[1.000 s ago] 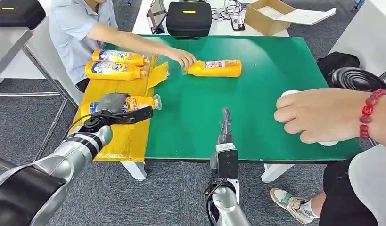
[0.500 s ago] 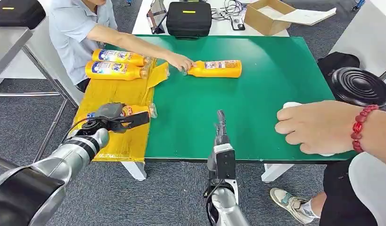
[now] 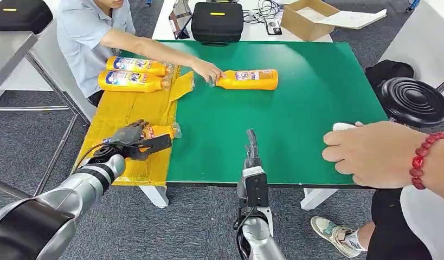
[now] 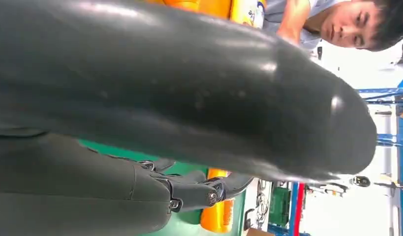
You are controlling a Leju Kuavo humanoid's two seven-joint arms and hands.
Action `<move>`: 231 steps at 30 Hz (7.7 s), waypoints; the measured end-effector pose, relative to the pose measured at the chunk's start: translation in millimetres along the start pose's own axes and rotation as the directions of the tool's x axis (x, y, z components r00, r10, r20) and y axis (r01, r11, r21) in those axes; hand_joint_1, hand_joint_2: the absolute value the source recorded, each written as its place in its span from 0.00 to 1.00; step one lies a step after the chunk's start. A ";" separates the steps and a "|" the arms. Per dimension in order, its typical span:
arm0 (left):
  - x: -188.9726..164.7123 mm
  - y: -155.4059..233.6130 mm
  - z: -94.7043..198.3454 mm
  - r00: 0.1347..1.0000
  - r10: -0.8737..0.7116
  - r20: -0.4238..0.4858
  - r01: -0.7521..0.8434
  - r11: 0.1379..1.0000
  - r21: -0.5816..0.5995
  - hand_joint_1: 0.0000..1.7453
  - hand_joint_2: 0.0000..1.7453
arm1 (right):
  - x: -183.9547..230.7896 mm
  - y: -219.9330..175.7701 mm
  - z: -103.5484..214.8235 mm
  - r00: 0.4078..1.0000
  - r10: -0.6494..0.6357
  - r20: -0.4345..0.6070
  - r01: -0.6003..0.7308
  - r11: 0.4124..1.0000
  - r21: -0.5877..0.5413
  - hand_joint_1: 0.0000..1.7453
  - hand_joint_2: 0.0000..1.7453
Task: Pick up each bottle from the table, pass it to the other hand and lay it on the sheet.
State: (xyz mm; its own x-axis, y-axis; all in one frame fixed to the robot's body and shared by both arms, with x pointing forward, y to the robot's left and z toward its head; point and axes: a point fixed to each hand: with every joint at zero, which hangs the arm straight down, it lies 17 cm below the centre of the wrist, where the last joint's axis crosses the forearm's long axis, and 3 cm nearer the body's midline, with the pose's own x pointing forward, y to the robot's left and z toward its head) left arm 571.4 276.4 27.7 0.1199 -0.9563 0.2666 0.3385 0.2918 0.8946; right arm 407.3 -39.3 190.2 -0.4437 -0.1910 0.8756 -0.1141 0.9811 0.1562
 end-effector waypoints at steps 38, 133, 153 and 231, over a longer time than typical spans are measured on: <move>71.1 72.0 32.0 0.815 0.257 0.519 -0.410 0.889 0.204 0.00 1.00 | -4.1 3.1 4.6 1.000 0.029 -0.002 -0.029 0.999 0.025 0.00 0.00; 225.5 122.7 117.6 0.029 0.761 0.648 -0.923 0.270 -0.275 0.00 1.00 | -173.4 -182.7 -28.9 0.356 0.935 -0.009 -0.739 0.287 0.610 0.00 1.00; 228.2 125.0 120.0 0.006 0.756 0.655 -0.924 0.254 -0.286 0.00 1.00 | -172.1 -178.1 -38.3 0.290 0.955 0.054 -0.761 0.196 0.618 0.00 1.00; 143.5 108.6 163.5 -0.169 0.696 0.698 -0.973 -0.007 -0.230 0.00 1.00 | -94.6 -206.1 -40.6 0.818 0.563 -0.122 -0.549 0.826 0.128 1.00 1.00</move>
State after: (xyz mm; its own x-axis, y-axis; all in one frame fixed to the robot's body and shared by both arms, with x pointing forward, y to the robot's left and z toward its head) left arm 472.8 168.0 221.8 -0.4359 0.3533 0.8277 0.0956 0.9327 -0.3478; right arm 508.9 -222.2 93.8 -0.3182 0.3996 0.8597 0.0358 0.9113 -0.4103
